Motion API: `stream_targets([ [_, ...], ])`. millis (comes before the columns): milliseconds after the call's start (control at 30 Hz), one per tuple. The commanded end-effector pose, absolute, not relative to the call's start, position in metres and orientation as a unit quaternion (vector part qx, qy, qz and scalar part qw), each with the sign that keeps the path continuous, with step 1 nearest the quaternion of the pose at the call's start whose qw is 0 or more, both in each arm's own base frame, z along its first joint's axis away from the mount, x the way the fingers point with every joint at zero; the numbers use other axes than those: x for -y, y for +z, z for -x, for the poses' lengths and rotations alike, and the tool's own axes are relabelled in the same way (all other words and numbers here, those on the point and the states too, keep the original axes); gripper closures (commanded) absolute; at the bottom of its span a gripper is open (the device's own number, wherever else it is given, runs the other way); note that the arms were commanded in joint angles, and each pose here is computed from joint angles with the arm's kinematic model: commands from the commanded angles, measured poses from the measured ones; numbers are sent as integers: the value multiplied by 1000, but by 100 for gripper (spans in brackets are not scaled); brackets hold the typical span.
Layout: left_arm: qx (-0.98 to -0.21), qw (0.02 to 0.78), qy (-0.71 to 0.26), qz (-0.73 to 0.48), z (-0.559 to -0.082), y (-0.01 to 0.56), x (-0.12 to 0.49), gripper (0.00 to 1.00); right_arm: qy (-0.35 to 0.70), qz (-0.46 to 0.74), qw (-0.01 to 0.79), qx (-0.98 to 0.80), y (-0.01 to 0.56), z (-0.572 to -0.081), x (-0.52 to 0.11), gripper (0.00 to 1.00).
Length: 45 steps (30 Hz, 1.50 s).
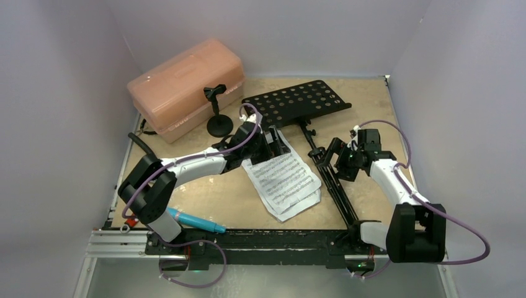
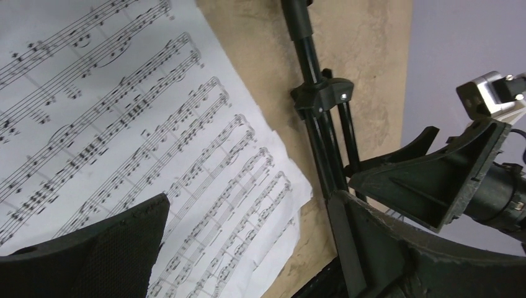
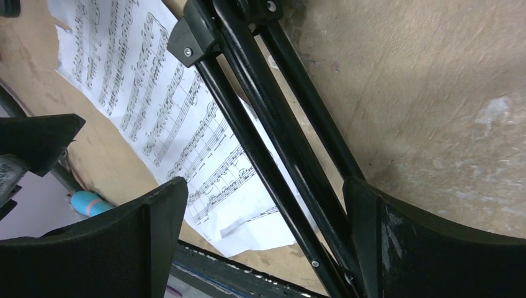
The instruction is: Set up the instrument practice props
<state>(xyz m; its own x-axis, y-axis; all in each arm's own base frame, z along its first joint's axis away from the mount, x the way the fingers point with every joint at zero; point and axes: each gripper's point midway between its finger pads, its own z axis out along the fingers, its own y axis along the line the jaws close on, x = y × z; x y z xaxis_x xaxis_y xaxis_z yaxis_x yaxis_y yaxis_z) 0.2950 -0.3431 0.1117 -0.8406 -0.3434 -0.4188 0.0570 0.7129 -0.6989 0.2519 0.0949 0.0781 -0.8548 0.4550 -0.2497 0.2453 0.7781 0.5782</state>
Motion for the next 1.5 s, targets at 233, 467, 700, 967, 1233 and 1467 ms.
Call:
stream_targets([
  [233,-828,334,-443,78,-319,168,365,1,223,-160,229,-934,99,-260,-79,2],
  [467,-824,324,-460,68,-316,168,371,3,230,-169,207,-936,86,-251,-82,2],
  [700,-812,362,-453,68,-322,183,362,3,238,-167,186,-938,75,-244,-86,2],
  [967,-760,417,-486,113,-324,202,343,3,247,-170,170,-939,66,-239,-89,2],
  [1233,-774,392,-482,124,-326,185,350,4,257,-184,153,-936,59,-237,-94,2],
  [1467,-803,346,-469,122,-321,155,365,8,293,-190,146,-926,56,-238,-105,4],
])
